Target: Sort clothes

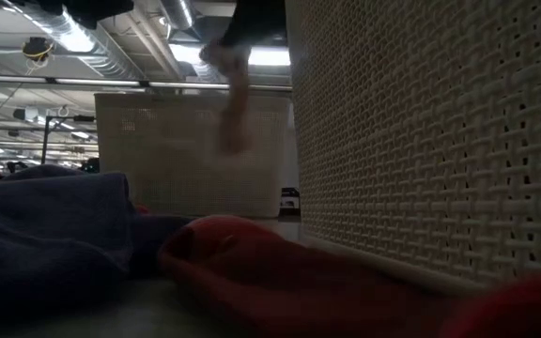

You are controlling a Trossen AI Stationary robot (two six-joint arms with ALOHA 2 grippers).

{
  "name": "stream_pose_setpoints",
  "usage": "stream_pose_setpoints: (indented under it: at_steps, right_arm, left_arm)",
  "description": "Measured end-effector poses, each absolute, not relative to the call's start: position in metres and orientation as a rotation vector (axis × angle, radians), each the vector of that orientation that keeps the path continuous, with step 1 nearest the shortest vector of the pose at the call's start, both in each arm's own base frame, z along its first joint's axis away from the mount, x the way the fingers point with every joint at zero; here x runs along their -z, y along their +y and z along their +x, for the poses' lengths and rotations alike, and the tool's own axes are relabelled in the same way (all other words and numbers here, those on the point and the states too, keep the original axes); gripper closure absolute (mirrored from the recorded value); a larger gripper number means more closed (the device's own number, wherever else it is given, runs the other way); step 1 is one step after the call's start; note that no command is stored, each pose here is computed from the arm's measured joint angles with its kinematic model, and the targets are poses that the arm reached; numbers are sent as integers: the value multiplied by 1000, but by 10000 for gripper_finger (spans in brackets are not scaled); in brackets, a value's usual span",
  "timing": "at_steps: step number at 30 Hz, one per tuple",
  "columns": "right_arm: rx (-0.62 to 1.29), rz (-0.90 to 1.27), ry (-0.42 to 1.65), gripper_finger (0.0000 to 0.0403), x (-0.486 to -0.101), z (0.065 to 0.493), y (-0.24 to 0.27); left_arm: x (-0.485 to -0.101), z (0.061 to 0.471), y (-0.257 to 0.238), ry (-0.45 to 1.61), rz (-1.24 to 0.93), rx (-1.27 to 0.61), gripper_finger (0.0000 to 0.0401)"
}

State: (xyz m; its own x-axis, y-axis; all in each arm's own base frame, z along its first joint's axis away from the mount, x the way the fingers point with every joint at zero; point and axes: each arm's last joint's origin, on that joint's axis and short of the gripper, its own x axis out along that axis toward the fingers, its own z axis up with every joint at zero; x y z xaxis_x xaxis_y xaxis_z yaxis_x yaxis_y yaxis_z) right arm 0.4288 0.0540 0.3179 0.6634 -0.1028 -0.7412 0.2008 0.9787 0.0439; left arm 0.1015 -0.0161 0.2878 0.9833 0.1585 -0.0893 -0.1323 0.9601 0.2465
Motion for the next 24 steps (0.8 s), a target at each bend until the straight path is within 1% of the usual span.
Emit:
stream_pose_setpoints:
  at_steps: [9, 14, 19, 24]
  right_arm:
    - [216, 112, 681, 384, -373, 394, 55]
    - [221, 91, 627, 384, -402, 365, 65]
    - [218, 67, 601, 384, -423, 332, 81]
    - [214, 115, 587, 384, -439, 300, 97]
  left_arm:
    - [-288, 102, -16, 109, 242, -147, 191]
    - [-288, 102, -16, 109, 242, -148, 191]
    - [-288, 102, -16, 109, 242, -148, 191]
    - [-288, 102, -16, 109, 242, -148, 191]
